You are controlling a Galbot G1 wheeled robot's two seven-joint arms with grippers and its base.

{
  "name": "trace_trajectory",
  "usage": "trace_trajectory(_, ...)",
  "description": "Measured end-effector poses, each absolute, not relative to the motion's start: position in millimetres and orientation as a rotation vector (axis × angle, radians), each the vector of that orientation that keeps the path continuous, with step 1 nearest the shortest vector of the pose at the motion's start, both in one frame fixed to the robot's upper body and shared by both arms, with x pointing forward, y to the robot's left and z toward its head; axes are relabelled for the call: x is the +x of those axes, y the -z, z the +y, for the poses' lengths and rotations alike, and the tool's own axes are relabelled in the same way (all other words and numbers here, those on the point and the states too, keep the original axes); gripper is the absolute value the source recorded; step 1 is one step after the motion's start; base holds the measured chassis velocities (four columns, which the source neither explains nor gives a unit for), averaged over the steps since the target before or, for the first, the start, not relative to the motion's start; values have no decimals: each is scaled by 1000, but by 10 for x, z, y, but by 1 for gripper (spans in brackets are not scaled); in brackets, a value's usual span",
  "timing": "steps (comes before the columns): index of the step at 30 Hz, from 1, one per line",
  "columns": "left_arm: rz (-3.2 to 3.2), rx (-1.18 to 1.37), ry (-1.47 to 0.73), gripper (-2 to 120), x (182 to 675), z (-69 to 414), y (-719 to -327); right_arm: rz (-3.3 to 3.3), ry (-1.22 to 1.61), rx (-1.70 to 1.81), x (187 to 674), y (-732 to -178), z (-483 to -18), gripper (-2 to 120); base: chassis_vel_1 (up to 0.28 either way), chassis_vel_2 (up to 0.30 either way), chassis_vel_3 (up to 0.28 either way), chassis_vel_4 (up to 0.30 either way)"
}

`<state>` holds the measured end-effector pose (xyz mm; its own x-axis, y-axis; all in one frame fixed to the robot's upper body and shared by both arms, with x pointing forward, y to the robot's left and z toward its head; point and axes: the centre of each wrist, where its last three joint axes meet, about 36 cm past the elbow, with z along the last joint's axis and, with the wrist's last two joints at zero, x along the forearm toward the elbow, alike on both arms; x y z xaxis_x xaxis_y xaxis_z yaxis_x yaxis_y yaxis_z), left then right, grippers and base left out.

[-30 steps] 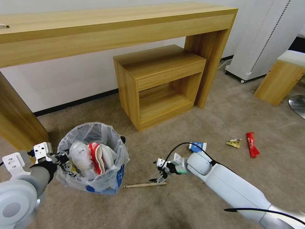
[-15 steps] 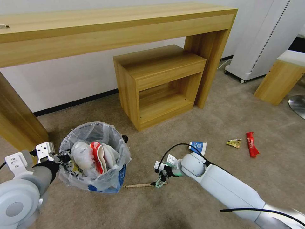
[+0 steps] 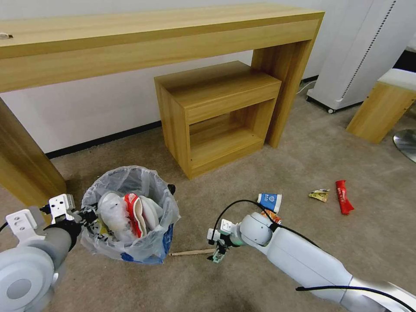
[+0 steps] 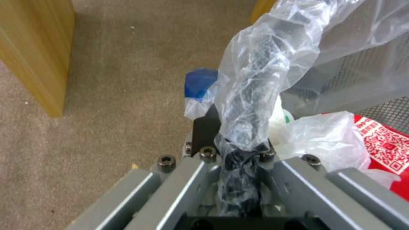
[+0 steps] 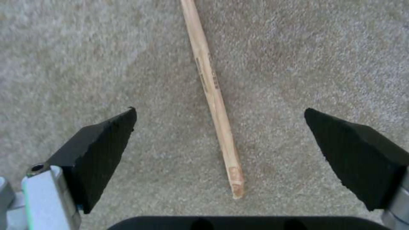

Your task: Pick up the trash bin and place the garbage on the floor into it.

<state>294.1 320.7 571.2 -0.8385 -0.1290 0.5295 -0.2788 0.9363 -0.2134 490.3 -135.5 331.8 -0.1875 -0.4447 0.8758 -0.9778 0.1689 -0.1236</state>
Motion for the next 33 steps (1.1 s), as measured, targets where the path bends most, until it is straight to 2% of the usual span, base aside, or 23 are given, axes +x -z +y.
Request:
trace_trajectory(12,-2569,287,-379,1,2889,3164,-5724,-1702,-1134,1370,4883,-3243,-1332,100,0,0,0,0)
trace_trajectory(23,-2572,280,-383,1,2874,3141,-5734,-1664,-1202,1457,4888,-3169,-1246,81,0,0,0,0)
trace_trajectory(33,-2575,280,-378,1,2883,3145,-5738,-1648,-1207,1487,4964,-3077,-1202,76,0,0,0,0)
